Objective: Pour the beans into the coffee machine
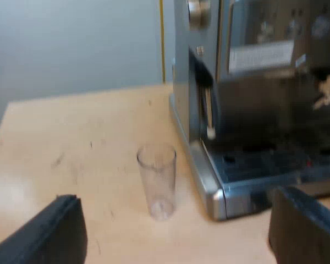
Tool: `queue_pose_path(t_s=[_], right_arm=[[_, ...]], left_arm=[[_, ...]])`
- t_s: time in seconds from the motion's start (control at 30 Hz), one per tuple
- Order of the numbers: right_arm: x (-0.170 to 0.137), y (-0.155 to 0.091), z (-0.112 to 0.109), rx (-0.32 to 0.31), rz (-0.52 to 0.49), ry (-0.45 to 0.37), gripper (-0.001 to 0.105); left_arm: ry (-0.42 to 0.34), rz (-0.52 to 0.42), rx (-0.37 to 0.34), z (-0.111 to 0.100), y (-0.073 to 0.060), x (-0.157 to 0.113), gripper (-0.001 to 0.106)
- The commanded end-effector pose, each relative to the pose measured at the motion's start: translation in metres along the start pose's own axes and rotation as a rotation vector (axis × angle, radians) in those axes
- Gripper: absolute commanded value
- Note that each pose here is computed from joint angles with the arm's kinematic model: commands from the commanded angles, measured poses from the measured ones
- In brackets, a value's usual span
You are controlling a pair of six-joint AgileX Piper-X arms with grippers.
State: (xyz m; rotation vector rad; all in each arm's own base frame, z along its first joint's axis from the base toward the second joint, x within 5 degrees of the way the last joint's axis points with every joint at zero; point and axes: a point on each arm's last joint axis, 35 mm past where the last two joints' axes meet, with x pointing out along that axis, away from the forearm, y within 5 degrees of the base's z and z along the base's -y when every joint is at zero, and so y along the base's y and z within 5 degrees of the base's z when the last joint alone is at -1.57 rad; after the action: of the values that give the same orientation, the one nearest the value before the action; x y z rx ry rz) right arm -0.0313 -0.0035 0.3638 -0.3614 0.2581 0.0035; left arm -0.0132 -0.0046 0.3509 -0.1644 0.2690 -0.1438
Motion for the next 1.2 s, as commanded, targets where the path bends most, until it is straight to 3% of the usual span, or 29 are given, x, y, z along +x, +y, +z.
queue_pose_path(t_s=[0.03, 0.2, 0.37, 0.47, 0.6, 0.83, 1.2], right_arm=[[0.003, 0.001, 0.0, -0.006, 0.011, 0.008, 0.078], [0.03, 0.011, -0.017, -0.012, 0.098, 0.062, 0.078], [0.059, 0.026, -0.043, -0.05, 0.207, 0.145, 0.078], [0.071, 0.031, -0.056, -0.05, 0.226, 0.192, 0.078], [0.082, 0.036, -0.067, -0.046, 0.236, 0.219, 0.078], [0.095, 0.044, -0.085, -0.019, 0.253, 0.278, 0.078], [0.097, 0.044, -0.085, 0.004, 0.242, 0.277, 0.078]], left_arm=[[0.031, 0.022, -0.011, -0.003, 0.001, 0.003, 0.071], [0.053, 0.071, -0.017, -0.015, 0.008, 0.023, 0.071], [0.134, 0.084, -0.026, -0.036, 0.014, 0.044, 0.071], [0.17, 0.089, -0.029, -0.046, 0.017, 0.052, 0.071], [0.142, 0.085, -0.026, -0.044, 0.017, 0.054, 0.071], [0.158, 0.085, -0.028, -0.045, 0.017, 0.054, 0.071], [0.159, 0.083, -0.027, -0.045, 0.017, 0.054, 0.071]])
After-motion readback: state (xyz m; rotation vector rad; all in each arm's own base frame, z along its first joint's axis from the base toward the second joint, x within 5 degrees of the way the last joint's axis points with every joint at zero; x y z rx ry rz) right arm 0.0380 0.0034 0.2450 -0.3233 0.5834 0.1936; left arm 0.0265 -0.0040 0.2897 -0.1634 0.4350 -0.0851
